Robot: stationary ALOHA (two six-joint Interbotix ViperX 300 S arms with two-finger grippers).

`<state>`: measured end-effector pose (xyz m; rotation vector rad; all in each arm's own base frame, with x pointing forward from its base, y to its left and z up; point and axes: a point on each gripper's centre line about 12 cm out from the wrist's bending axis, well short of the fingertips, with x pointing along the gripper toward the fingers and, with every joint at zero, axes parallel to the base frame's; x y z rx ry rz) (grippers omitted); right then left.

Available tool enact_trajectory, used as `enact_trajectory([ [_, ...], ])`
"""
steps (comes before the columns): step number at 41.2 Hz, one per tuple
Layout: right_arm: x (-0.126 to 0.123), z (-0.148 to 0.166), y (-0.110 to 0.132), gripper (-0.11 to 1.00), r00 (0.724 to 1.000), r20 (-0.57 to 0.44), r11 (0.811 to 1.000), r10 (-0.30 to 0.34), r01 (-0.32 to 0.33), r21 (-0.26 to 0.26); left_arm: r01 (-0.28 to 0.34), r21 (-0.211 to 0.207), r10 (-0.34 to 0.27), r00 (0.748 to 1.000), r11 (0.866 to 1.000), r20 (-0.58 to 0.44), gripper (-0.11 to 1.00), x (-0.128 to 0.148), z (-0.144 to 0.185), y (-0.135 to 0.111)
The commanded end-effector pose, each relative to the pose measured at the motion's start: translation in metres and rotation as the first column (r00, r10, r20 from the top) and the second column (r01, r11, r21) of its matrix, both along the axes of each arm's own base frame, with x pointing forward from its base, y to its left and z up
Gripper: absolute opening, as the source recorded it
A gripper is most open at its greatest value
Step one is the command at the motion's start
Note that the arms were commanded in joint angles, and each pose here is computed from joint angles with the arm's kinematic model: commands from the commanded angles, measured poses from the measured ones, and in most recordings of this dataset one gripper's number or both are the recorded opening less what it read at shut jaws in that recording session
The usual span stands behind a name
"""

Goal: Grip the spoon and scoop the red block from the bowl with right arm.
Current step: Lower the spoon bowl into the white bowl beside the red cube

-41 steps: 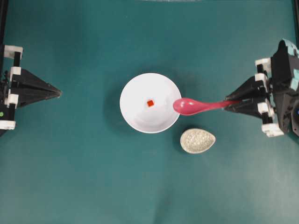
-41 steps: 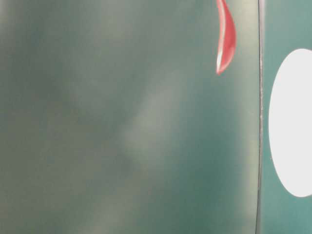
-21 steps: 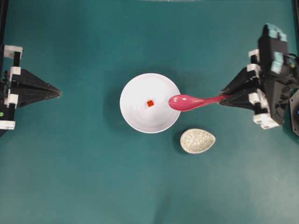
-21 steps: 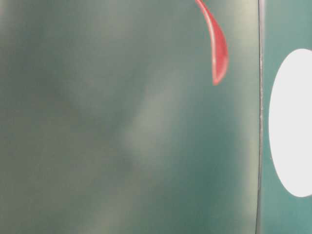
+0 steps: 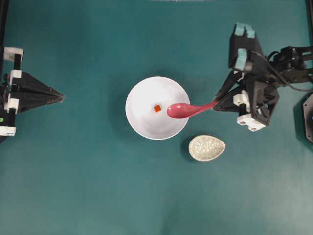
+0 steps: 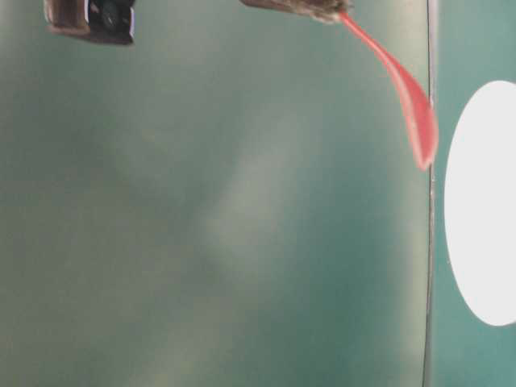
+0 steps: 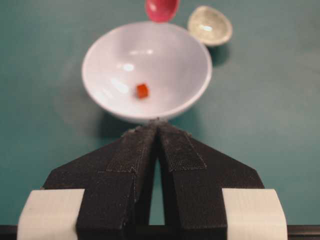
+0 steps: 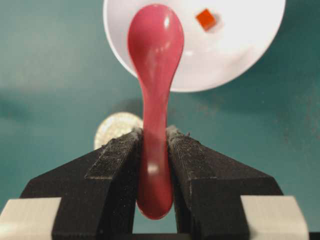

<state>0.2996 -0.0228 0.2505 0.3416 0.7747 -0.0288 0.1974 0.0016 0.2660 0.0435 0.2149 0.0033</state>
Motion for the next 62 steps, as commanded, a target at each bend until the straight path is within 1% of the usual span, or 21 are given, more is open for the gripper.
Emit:
enact_trajectory([
  [1,0.009,0.012,-0.002,0.24,1.000,0.026,1.000,-0.002,0.002,-0.004,-0.002,0.000,0.002,1.000,1.000,0.026,0.00,0.002,0.010,0.000],
  [9,0.020,0.010,-0.005,0.24,1.000,-0.008,1.000,0.002,-0.002,0.007,-0.002,-0.003,0.002,1.000,1.000,0.026,0.00,0.002,0.010,0.000],
  [16,0.028,0.004,-0.011,0.24,0.997,-0.074,1.000,0.013,-0.012,0.015,-0.002,-0.001,0.002,1.000,1.000,0.026,0.00,0.002,0.010,0.000],
  [20,0.032,0.002,-0.014,0.24,0.995,-0.101,1.000,0.022,-0.022,0.002,-0.002,0.000,0.002,1.000,1.000,0.026,0.00,0.002,0.010,0.000],
  [27,0.042,0.000,-0.019,0.24,0.989,-0.142,0.998,0.044,-0.050,-0.039,-0.002,0.000,0.002,1.000,1.000,0.026,0.00,0.002,0.010,0.000],
  [31,0.047,-0.002,-0.023,0.24,0.982,-0.181,0.995,0.062,-0.075,-0.067,-0.002,-0.001,0.002,1.000,1.000,0.028,0.00,0.002,0.011,0.000],
  [38,0.052,-0.006,-0.026,0.24,0.968,-0.237,0.989,0.082,-0.108,-0.097,-0.002,-0.001,0.002,1.000,1.000,0.025,0.00,0.002,0.010,0.000],
  [45,0.055,-0.011,-0.029,0.24,0.960,-0.265,0.987,0.088,-0.121,-0.110,-0.002,-0.001,0.002,1.000,1.000,0.026,0.00,0.002,0.010,0.000],
  [62,0.063,-0.024,-0.031,0.24,0.952,-0.291,0.985,0.094,-0.131,-0.109,-0.002,-0.001,0.002,1.000,1.000,0.025,0.00,0.002,0.010,0.000],
])
